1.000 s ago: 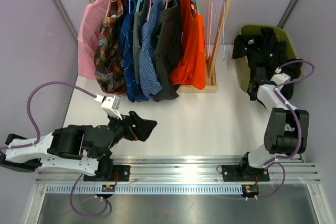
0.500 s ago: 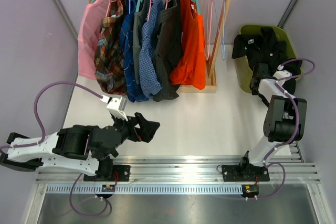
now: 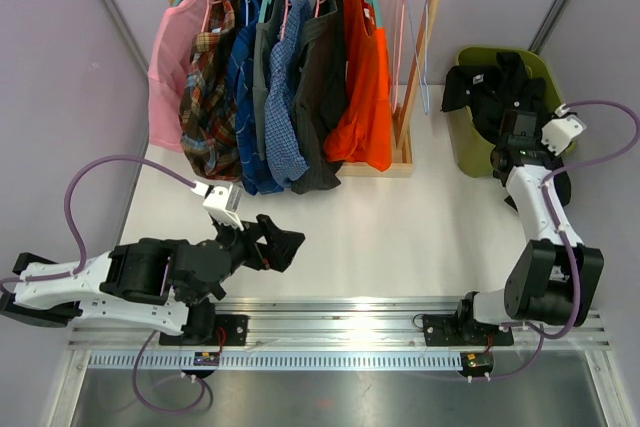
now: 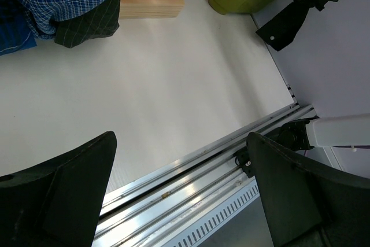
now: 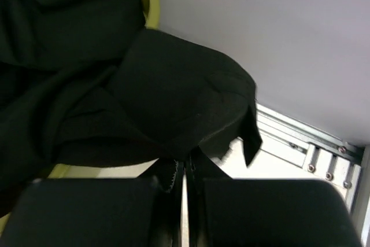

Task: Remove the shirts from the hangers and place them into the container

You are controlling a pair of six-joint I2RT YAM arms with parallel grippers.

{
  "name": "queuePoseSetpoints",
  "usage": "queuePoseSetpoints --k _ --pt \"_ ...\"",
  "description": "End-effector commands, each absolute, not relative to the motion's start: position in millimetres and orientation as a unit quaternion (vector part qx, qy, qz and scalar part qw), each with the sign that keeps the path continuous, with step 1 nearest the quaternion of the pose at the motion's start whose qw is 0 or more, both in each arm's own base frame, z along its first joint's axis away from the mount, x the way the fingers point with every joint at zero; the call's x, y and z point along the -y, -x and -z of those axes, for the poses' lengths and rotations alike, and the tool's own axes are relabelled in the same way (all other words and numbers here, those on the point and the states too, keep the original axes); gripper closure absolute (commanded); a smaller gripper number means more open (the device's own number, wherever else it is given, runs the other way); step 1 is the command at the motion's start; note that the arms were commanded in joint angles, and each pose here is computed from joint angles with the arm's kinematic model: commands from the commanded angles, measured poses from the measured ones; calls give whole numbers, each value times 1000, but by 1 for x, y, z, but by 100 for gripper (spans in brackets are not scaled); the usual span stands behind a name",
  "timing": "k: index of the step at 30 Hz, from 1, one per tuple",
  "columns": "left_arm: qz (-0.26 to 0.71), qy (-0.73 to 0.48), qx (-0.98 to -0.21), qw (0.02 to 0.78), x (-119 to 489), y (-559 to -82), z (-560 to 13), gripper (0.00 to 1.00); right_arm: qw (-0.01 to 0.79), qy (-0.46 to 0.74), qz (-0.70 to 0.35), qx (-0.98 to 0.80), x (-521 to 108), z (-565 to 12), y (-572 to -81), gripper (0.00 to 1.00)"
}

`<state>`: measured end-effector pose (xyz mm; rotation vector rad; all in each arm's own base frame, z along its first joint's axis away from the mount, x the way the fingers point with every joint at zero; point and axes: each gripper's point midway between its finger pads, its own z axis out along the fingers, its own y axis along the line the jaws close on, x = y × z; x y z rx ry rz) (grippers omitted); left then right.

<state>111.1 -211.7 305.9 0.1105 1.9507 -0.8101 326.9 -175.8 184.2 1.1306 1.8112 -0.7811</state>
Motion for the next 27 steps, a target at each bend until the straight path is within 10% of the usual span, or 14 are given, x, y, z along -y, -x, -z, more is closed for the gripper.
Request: queuePoseSetpoints --k 1,17,27 --pt "352 -21 -789 502 213 -116 -319 1 504 -454 276 -681 176 -244 -337 100" --pt "369 37 -781 503 185 -122 -321 1 650 -374 136 -648 169 -404 -522 100" --pt "362 61 -776 513 168 -128 -325 1 446 -355 110 -814 153 -188 -609 100"
